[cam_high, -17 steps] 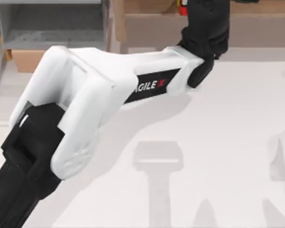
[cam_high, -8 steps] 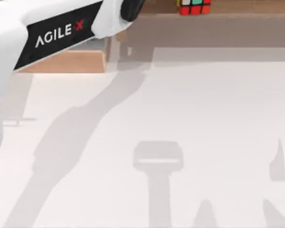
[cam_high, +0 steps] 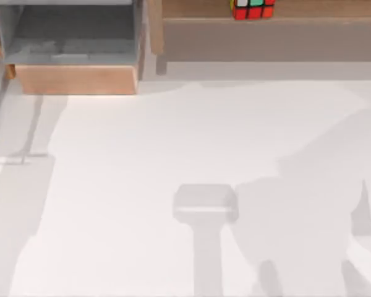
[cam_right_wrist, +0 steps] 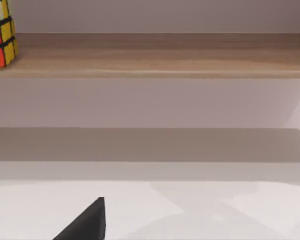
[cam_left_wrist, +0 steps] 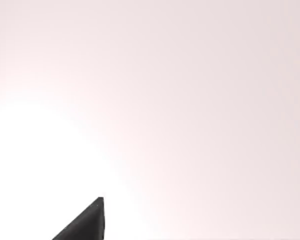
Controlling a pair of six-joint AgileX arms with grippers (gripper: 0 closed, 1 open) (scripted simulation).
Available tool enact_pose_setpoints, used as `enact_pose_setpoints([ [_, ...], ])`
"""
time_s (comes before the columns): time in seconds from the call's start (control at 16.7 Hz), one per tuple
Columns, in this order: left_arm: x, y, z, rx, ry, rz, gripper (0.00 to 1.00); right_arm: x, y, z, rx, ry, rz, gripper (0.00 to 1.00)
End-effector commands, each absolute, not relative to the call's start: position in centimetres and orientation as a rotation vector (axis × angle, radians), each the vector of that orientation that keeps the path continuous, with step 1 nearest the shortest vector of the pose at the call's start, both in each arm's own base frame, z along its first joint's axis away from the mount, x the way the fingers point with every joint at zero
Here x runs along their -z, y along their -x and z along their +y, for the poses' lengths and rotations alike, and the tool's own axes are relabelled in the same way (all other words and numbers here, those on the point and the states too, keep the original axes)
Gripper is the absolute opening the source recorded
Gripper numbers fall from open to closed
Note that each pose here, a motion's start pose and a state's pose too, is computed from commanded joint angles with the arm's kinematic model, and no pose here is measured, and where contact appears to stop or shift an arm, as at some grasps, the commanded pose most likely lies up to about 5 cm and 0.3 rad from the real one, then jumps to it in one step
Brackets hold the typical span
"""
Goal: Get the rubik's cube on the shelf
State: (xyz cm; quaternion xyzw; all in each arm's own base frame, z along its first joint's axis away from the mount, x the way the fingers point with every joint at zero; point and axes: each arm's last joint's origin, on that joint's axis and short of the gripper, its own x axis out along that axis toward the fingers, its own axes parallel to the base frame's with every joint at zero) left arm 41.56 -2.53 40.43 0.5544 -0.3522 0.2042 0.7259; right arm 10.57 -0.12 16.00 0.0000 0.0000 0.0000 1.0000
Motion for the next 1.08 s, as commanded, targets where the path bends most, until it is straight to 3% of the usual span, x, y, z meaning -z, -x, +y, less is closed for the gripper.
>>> enact_pose_setpoints([
  [0.3, -35.4, -37.9, 9.6, -0.558, -1.626, -0.618, 1.0, -16.0, -10.6, -0.1, 0.0, 0.0, 0.0, 1.0],
  [0.54, -28.6, -33.8, 15.9, -0.487, -1.79, -0.43, 1.0, -16.0, -10.6, -0.1, 0.0, 0.0, 0.0, 1.0],
  [0.78, -20.8, -29.1, 19.0, -0.327, -1.797, -0.232, 1.0, -16.0, -10.6, -0.1, 0.0, 0.0, 0.0, 1.0],
  [1.08, -12.8, -24.1, 18.9, -0.113, -1.666, -0.056, 1.0, -16.0, -10.6, -0.1, 0.0, 0.0, 0.0, 1.0],
])
